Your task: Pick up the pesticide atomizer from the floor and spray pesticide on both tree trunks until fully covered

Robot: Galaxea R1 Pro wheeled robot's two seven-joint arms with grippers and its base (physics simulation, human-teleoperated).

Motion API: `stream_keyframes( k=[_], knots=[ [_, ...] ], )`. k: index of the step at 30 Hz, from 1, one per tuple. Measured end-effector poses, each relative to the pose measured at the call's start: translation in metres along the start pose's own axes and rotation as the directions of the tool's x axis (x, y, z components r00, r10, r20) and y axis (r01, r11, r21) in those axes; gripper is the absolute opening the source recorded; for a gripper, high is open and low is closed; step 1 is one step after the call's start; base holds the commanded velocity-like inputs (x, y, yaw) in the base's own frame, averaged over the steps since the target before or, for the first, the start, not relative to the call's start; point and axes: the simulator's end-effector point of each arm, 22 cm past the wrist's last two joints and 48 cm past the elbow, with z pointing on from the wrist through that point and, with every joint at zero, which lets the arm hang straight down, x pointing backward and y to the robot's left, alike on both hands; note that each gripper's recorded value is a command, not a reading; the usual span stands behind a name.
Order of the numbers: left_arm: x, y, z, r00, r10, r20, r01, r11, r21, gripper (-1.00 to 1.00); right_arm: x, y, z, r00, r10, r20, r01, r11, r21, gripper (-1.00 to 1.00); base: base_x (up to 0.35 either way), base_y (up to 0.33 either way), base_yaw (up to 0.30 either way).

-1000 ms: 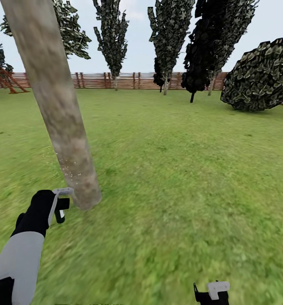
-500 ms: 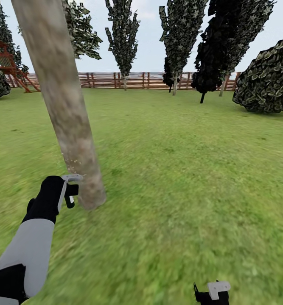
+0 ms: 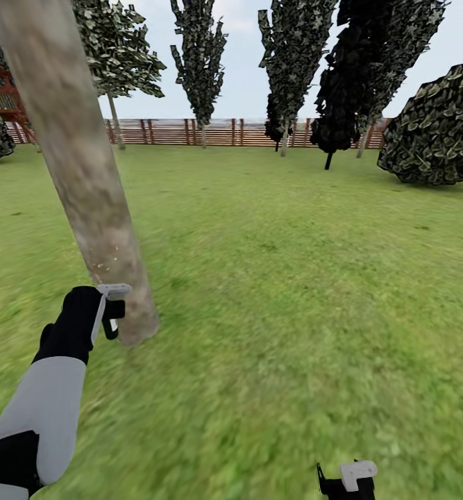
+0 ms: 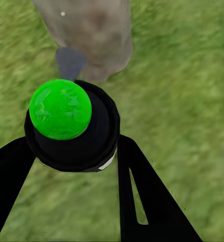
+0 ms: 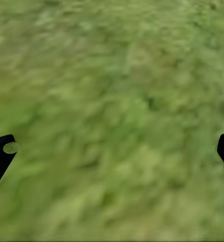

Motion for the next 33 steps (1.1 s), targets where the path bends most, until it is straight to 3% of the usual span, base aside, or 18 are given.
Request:
stream_keyframes(
  k=[8,11,18,33],
  knots=[
    [0.003,0.007,0.001,1.000,-0.005,-0.006,0.005,1.000,-0.010,-1.00,0.000,0.001,0.000,1.000,0.001,0.000,-0.001,1.000,-0.001,1.00,0.248,-0.177,0.175],
    [0.007,0.053,0.003,1.000,-0.002,-0.011,0.001,0.997,-0.083,-1.00,0.000,0.001,0.000,1.000,0.001,0.000,-0.001,1.000,-0.002,1.00,0.049,-0.257,0.277],
    [0.008,0.042,0.004,1.000,-0.005,-0.012,0.005,0.998,-0.057,-1.00,0.000,0.001,0.000,1.000,0.000,0.000,0.000,1.000,-0.002,1.00,0.021,-0.273,0.237],
    [0.010,0.040,0.005,1.000,-0.006,-0.015,0.005,0.999,-0.053,-1.00,0.000,0.001,0.000,1.000,0.000,0.000,0.000,1.000,-0.002,1.00,0.200,-0.226,0.007]
  ],
)
